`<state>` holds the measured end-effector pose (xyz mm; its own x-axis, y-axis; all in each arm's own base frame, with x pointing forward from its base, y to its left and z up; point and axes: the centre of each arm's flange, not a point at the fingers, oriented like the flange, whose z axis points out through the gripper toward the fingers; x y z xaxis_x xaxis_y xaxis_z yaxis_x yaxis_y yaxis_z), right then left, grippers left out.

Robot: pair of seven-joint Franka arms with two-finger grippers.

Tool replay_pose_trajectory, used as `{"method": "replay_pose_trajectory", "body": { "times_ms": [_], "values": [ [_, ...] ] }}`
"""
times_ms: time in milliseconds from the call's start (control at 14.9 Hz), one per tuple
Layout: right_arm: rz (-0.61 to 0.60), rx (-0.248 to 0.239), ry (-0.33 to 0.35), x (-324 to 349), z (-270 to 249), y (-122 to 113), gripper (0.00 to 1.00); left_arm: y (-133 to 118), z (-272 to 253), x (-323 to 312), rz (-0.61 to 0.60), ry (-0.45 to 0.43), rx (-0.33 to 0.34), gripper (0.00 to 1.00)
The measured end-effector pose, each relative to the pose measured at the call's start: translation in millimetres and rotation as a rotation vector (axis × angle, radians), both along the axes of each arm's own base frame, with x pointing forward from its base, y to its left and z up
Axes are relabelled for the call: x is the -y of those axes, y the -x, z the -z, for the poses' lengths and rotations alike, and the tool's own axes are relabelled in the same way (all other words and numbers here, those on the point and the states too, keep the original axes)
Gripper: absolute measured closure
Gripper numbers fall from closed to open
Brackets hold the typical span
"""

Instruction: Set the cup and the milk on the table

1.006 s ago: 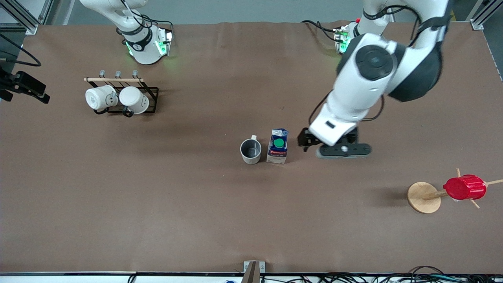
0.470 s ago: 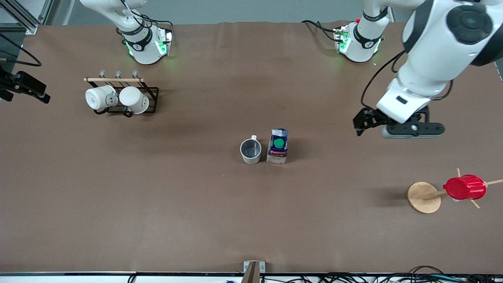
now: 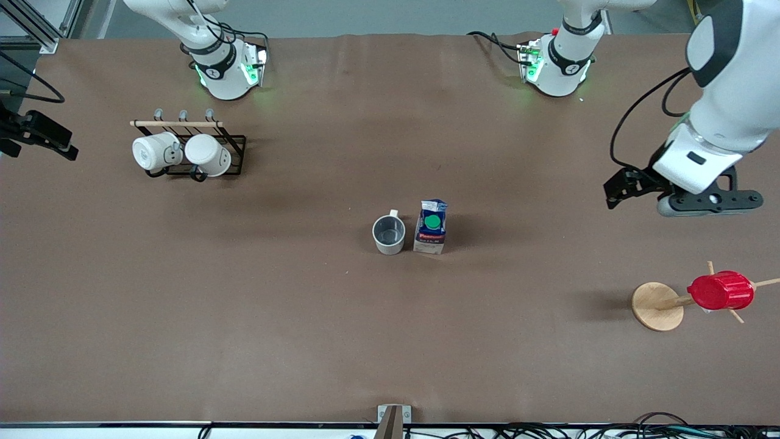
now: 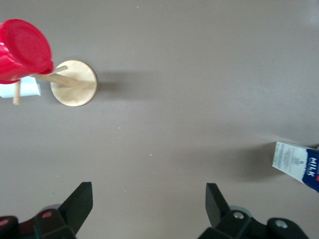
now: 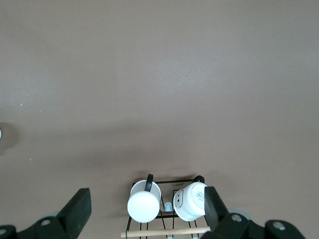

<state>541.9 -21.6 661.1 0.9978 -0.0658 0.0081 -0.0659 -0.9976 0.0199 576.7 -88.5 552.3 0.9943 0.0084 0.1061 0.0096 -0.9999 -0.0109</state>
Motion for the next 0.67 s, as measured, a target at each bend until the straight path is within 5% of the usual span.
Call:
{"method": "replay_pose_trajectory", "body": {
  "times_ms": [671],
  "values": [
    [-0.002,0.000,-0.021,-3,0,0,0.00,-2,-14,-7,0.003,0.000,0.014,0.00]
  ]
}}
